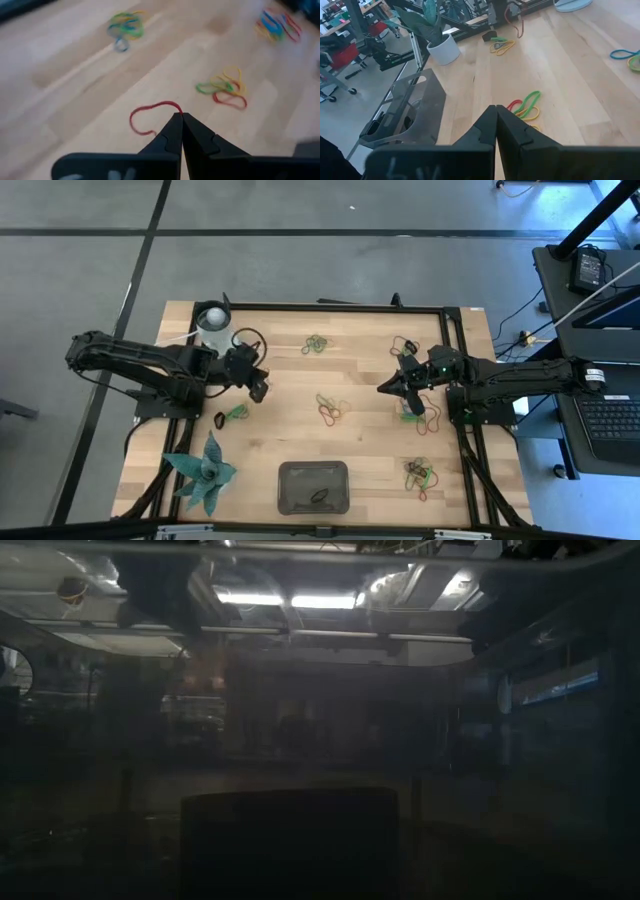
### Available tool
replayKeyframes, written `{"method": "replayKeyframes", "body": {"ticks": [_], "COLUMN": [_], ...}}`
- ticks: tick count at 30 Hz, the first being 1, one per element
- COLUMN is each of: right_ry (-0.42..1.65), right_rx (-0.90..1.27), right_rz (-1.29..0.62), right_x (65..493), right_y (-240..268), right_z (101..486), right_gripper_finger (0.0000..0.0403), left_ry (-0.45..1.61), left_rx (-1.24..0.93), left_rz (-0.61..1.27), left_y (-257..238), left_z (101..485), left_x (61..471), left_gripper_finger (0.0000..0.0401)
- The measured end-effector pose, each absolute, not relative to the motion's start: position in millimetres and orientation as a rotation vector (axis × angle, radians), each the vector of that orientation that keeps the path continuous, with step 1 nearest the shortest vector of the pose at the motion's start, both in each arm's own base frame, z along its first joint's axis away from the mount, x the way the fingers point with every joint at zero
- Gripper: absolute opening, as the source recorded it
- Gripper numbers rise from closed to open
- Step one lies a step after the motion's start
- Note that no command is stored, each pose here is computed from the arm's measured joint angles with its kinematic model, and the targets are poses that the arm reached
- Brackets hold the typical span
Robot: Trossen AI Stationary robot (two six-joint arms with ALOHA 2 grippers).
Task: Pick and place rubber bands into bin
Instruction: Put the red rubber band into the black bin
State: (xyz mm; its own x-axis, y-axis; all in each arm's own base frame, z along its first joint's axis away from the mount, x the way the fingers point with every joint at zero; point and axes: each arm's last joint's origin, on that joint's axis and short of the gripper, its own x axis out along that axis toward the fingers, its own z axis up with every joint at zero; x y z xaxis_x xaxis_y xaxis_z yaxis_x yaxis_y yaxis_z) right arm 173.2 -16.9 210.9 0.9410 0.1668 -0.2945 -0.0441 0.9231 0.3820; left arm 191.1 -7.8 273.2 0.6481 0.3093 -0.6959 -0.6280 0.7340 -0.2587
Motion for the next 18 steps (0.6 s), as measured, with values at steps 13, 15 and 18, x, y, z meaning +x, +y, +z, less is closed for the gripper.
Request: {"method": "replayKeyframes", "body": {"ticks": [13, 15, 18], "right_ry": [0.338, 0.341, 0.342], "right_rx": [0.515, 0.533, 0.533], "right_rz": [0.088, 0.084, 0.084], "right_x": [173.2, 173.2, 173.1], "right_y": [-16.9, -16.9, -16.9], "right_z": [211.0, 210.8, 210.7], "right_gripper_finger": [0.0012, 0.0012, 0.0012], "left_ry": [0.576, 0.572, 0.623], "left_rx": [-0.251, -0.209, -0.141], "left_rz": [0.239, 0.195, 0.174], "left_y": [-36.5, -46.8, -62.6], "left_z": [308.7, 322.9, 340.2], "left_x": [208.0, 215.1, 228.8], "left_gripper_finger": [0.0002, 0.0002, 0.0002]}}
